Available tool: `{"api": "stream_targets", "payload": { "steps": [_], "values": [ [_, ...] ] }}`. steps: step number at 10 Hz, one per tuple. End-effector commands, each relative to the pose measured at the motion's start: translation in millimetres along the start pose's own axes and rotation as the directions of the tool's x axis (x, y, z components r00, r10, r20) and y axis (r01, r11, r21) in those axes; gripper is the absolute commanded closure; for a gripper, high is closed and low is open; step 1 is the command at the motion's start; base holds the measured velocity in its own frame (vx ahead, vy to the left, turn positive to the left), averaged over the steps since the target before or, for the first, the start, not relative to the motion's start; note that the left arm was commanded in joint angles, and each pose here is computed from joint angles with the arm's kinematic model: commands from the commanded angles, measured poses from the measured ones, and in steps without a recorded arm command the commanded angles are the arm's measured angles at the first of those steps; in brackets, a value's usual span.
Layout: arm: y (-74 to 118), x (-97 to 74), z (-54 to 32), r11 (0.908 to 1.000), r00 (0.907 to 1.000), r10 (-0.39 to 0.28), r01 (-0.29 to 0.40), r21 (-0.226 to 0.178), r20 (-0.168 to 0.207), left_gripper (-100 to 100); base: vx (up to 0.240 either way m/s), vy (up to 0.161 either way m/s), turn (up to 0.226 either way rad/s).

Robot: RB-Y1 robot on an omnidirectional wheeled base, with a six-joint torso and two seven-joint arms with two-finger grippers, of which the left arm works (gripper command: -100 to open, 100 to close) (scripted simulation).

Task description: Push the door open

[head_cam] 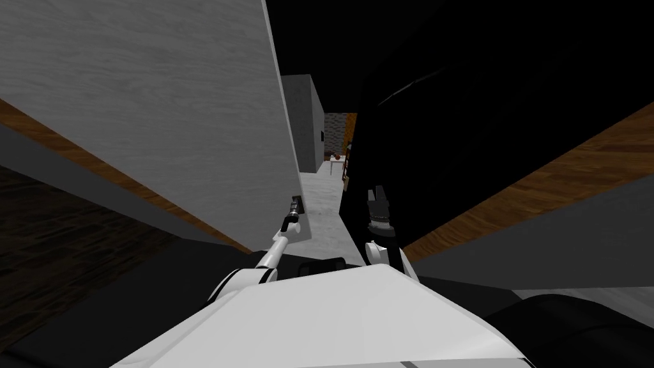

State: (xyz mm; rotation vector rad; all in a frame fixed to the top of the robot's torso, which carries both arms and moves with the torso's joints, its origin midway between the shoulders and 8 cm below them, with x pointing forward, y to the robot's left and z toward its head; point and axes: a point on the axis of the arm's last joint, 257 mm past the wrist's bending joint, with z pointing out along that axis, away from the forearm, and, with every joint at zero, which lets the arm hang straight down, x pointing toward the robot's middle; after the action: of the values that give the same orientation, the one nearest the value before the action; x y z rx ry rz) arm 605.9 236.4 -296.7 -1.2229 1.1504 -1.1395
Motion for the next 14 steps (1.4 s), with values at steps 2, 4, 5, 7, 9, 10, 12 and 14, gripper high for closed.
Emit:
{"api": "stream_targets", "payload": {
  "steps": [2, 4, 5, 7, 9, 10, 12, 14],
  "values": [
    [-0.8, 0.0, 0.3, 1.0, 1.0, 0.0, 0.0, 0.002, 0.0, 100, -0.004, 0.0, 0.001],
    [-1.3, -14.2, 1.7, 0.9999, 0.9996, 0.014, -0.014, 0.003, 0.025, 100, 0.129, -0.004, 0.047],
    [-2.4, -19.3, 2.4, 0.9998, 0.9992, 0.019, -0.019, 0.005, 0.034, 100, 0.164, -0.017, 0.04],
    [-4.8, -30.5, 4.0, 0.9995, 0.998, 0.028, -0.029, 0.009, 0.057, 100, 0.188, -0.028, 0.051],
    [-8.0, -45.3, 5.8, 0.9991, 0.9953, 0.039, -0.04, 0.014, 0.088, 100, 0.235, -0.03, 0.094],
    [-9.3, -51.1, 6.3, 0.9989, 0.9938, 0.042, -0.044, 0.016, 0.102, 100, 0.203, -0.045, 0.109],
    [-9.9, -54.0, 6.5, 0.9988, 0.993, 0.044, -0.046, 0.017, 0.109, 100, 0.119, -0.006, 0.095],
    [-6.2, -50.0, 7.1, 0.9996, 0.9938, 0.027, -0.028, 0.009, 0.108, -100, -0.132, -0.106, 0.064]
  ]
}}
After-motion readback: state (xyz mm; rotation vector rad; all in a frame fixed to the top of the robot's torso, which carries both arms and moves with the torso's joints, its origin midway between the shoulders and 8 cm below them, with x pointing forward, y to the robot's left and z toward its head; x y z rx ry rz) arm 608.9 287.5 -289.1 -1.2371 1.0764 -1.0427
